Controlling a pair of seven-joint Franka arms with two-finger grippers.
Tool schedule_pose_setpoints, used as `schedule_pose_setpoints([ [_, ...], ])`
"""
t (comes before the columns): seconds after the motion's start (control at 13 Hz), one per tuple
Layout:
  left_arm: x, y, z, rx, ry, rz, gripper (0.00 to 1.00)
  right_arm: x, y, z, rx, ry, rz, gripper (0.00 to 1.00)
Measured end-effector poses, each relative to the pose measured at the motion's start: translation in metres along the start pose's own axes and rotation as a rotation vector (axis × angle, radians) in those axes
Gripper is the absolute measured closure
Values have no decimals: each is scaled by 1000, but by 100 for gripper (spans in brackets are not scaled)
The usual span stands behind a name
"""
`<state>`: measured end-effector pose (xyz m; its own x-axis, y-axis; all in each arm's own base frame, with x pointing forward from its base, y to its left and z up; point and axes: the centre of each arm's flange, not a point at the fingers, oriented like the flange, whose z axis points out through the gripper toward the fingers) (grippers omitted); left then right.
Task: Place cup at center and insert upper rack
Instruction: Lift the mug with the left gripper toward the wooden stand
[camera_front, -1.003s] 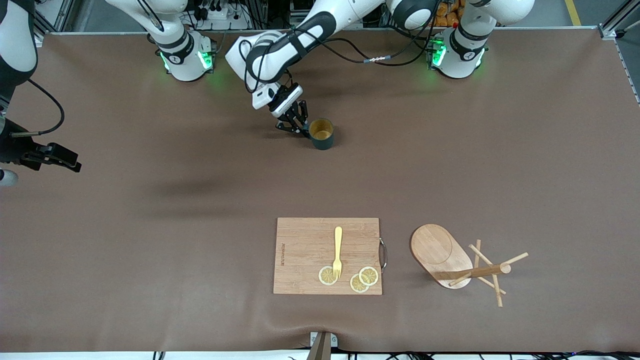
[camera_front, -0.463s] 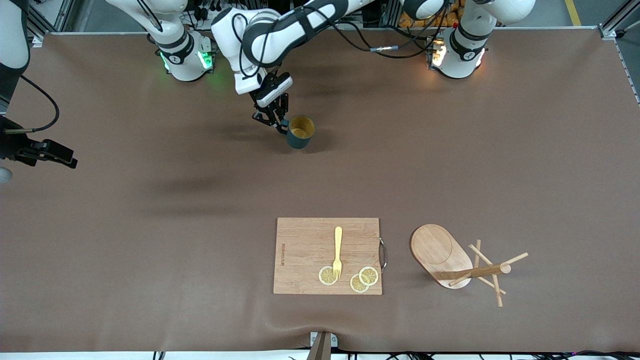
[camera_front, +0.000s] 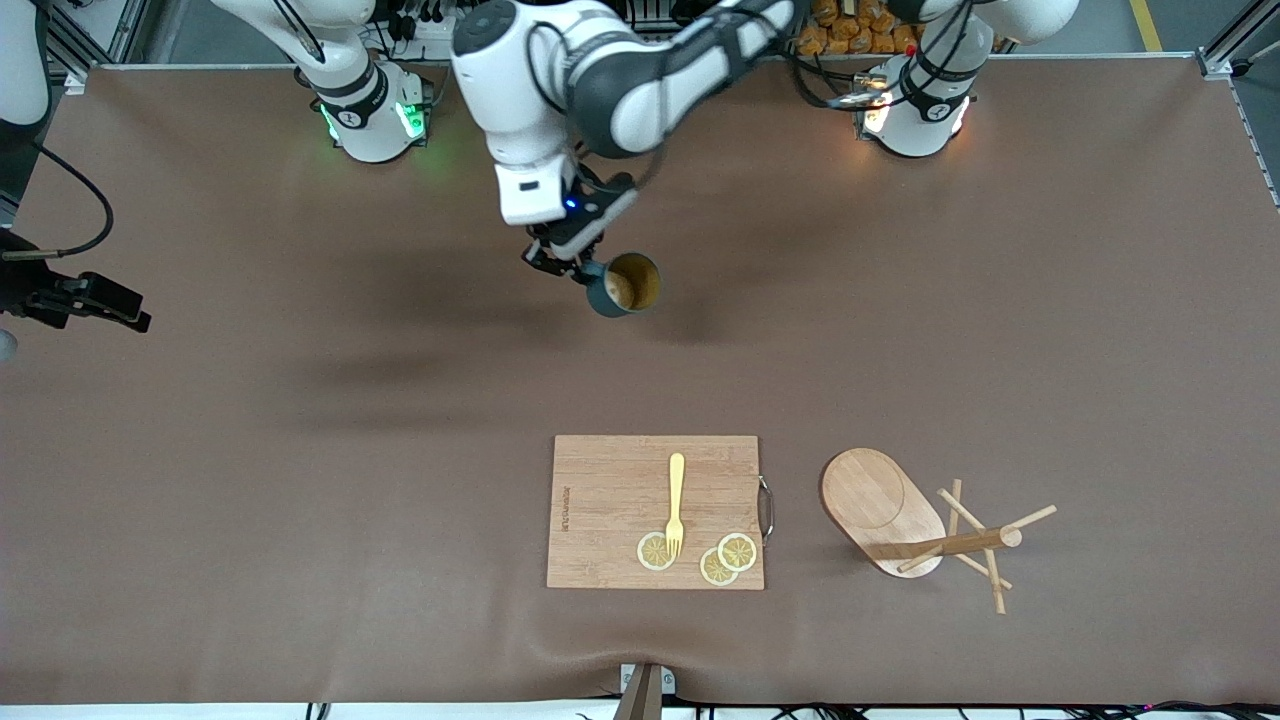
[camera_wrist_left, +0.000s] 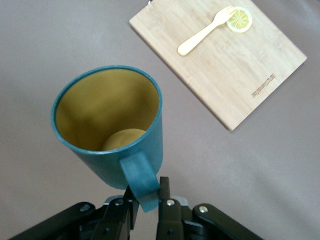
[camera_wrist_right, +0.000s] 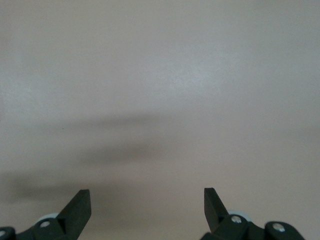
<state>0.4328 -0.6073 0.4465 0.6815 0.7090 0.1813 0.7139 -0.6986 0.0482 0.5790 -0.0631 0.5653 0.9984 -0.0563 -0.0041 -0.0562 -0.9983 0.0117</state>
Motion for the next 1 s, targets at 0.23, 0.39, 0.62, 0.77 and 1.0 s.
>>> schedule_pose_setpoints([
  [0.23,98,-3,-32,-17,-129,58,81,0,-3,-2,0,4,-6,0],
  [0.39,167,-12,-46,-46,-220,88,81,0,-4,-3,0,5,-7,0],
  [0.62,259,-30,-59,-120,-366,104,81,0,-4,-3,0,5,-7,0],
  [0.77,304,-41,-59,-172,-453,90,81,1,-4,-3,0,5,-8,0],
  [1.0,374,-59,-56,-290,-601,64,81,1,-5,-3,0,6,-8,0],
])
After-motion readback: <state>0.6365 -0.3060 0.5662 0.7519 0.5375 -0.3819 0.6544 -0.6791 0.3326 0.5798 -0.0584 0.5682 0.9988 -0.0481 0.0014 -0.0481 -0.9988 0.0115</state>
